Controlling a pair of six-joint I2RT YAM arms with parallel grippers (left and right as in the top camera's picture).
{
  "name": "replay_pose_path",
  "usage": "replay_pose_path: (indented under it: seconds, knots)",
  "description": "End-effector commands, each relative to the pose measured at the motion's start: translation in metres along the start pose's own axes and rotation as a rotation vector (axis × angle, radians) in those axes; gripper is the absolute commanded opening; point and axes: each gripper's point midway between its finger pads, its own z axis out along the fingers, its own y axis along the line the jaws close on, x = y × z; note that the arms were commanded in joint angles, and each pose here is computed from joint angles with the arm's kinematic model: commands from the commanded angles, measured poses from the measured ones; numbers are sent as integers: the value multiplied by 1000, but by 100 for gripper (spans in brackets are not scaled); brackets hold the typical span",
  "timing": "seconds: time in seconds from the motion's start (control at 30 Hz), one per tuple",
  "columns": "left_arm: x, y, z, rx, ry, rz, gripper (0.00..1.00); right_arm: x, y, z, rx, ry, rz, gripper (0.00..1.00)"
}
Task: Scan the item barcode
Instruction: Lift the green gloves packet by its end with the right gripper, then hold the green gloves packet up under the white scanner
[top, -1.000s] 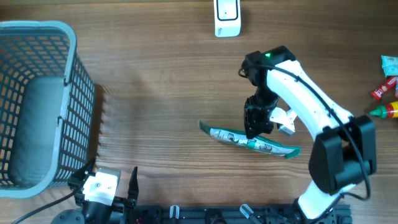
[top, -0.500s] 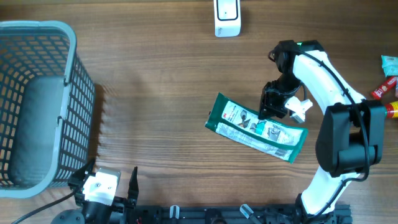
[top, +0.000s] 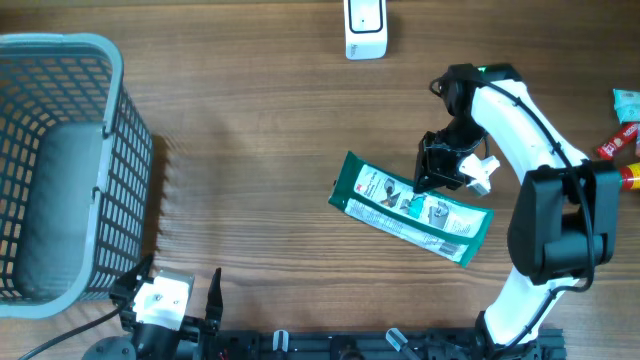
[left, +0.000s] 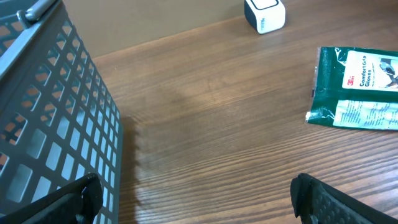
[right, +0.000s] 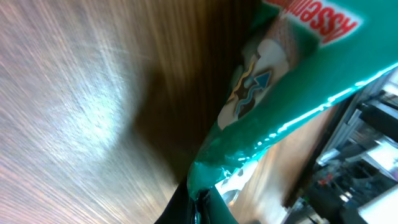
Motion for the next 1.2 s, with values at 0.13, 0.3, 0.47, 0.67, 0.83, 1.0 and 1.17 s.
replay_pose_path:
  seconds: [0.13,0.3,0.47,0.67,0.83,1.0,1.17]
  knots:
    - [-2,-1,-1,7,-11,7,100,68,-47,-53,45,348,42,4]
    - [-2,-1,-1,7,-11,7,100,86,-53,-66,73,460,117,4]
    - [-2,-1,-1,7,-11,7,100,79,-52,-63,24,420,-52,4]
    - [-2,-1,-1,7,-11,7,100,51,23,-64,-366,-4,-1047,4]
    - [-2,-1,-1,7,-11,7,100,89,18,-82,-512,-128,-1525,4]
    - [-2,-1,-1,7,-11,7,100,147,-37,-102,-655,-193,-1865,4]
    - [-2,-1,-1,7,-11,7,100,146,-36,-87,-558,-479,-2002,4]
